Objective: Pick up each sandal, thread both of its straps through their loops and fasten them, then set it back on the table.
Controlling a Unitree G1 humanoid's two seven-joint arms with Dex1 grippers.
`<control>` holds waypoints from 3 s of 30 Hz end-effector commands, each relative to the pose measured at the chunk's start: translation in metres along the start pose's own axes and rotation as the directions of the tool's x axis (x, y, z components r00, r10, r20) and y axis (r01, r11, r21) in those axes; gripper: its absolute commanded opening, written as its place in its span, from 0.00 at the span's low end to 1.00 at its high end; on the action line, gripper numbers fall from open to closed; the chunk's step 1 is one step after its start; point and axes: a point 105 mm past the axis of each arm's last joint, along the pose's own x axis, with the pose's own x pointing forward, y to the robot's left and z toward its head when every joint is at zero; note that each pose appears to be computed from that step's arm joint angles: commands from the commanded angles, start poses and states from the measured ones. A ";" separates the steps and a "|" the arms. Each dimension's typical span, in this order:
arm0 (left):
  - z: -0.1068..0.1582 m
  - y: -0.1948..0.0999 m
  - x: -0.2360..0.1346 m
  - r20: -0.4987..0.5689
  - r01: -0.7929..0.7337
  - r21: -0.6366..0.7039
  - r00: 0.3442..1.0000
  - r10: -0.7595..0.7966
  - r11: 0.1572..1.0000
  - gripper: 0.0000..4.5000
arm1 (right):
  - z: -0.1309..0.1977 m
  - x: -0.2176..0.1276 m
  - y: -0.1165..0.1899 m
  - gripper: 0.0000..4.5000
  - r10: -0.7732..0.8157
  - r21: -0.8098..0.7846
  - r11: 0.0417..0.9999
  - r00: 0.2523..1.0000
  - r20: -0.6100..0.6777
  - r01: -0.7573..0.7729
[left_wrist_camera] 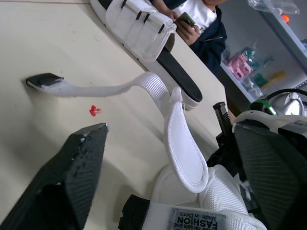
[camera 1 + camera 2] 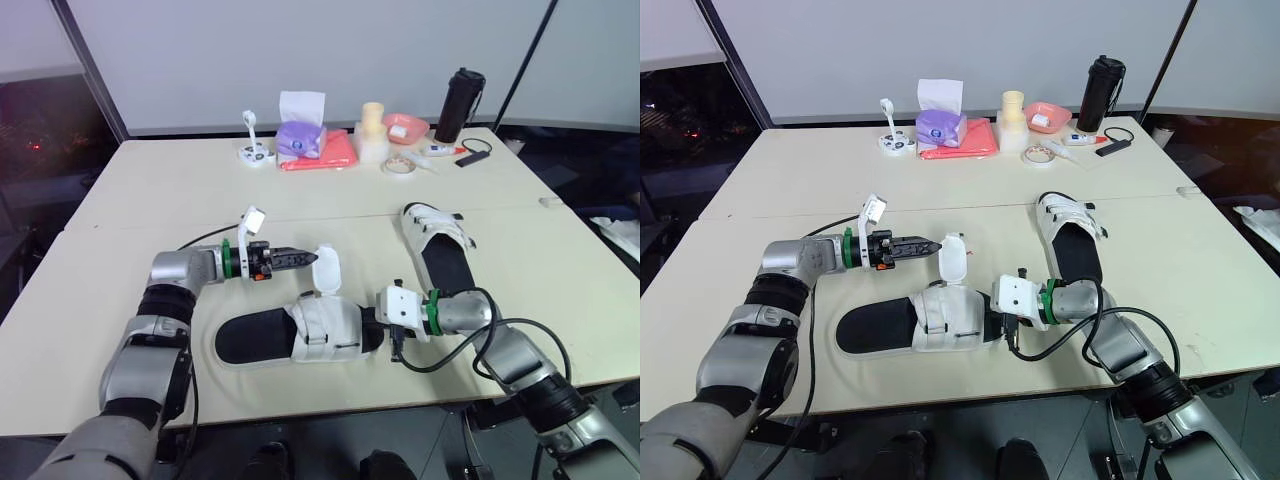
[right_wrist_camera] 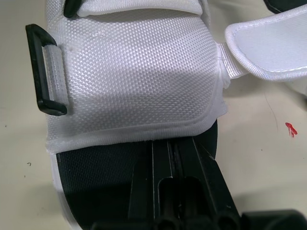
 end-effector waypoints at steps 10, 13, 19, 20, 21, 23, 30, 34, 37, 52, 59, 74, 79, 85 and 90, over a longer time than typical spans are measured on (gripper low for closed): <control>0.011 -0.017 0.056 0.101 0.114 -0.136 0.990 -0.100 0.984 0.99 | -0.039 -0.003 0.018 0.00 0.045 0.100 0.995 0.987 -0.153 -0.030; 0.021 -0.018 0.064 0.164 0.117 -0.169 0.982 -0.089 0.979 0.99 | -0.039 -0.003 0.019 0.00 0.044 0.102 0.994 0.987 -0.154 -0.028; 0.039 -0.020 0.072 0.249 0.122 -0.190 0.966 -0.072 0.974 0.99 | -0.039 -0.003 0.020 0.00 0.041 0.105 0.994 0.987 -0.157 -0.025; 0.041 -0.021 0.073 0.253 0.124 -0.191 0.965 -0.073 0.974 0.99 | -0.039 -0.003 0.020 0.00 0.041 0.105 0.994 0.987 -0.157 -0.024; 0.042 -0.022 0.074 0.258 0.128 -0.189 0.963 -0.076 0.974 0.99 | -0.039 -0.003 0.020 0.00 0.040 0.106 0.994 0.987 -0.156 -0.024; 0.045 -0.023 0.075 0.270 0.131 -0.187 0.960 -0.078 0.974 0.99 | -0.039 -0.003 0.019 0.00 0.038 0.106 0.994 0.987 -0.155 -0.022; 0.060 -0.031 0.079 0.318 0.159 -0.178 0.943 -0.096 0.971 0.99 | -0.039 -0.002 0.019 0.00 0.039 0.107 0.994 0.988 -0.152 -0.023; 0.068 -0.036 0.077 0.334 0.179 -0.167 0.936 -0.115 0.970 0.99 | -0.039 -0.001 0.019 0.00 0.038 0.106 0.994 0.988 -0.152 -0.022; 0.069 -0.037 0.076 0.330 0.183 -0.157 0.936 -0.123 0.971 0.99 | -0.039 -0.001 0.018 0.00 0.038 0.106 0.994 0.988 -0.151 -0.022; 0.052 -0.052 0.065 0.172 0.217 0.102 0.957 -0.232 0.971 0.01 | -0.039 0.000 0.018 0.00 0.042 0.104 0.994 0.988 -0.150 -0.026; 0.005 -0.069 0.050 -0.062 0.245 0.439 0.968 -0.243 0.864 0.01 | -0.039 0.001 0.020 0.00 0.050 0.104 0.994 0.988 -0.149 -0.034; -0.031 -0.105 0.038 -0.261 0.338 0.799 0.940 -0.220 0.497 0.01 | -0.039 0.002 0.024 0.00 0.071 0.102 0.993 0.986 -0.149 -0.056; -0.053 -0.112 0.040 -0.317 0.382 0.832 0.922 -0.222 0.402 0.01 | -0.038 0.003 0.027 0.00 0.081 0.102 0.993 0.985 -0.149 -0.067; -0.071 -0.131 0.037 -0.353 0.437 0.833 0.892 -0.281 0.339 0.01 | -0.039 0.002 0.031 0.00 0.102 0.101 0.991 0.983 -0.154 -0.087; -0.077 -0.135 0.038 -0.392 0.476 0.820 0.871 -0.295 0.317 0.01 | -0.042 0.002 0.032 0.00 0.118 0.095 0.990 0.980 -0.163 -0.103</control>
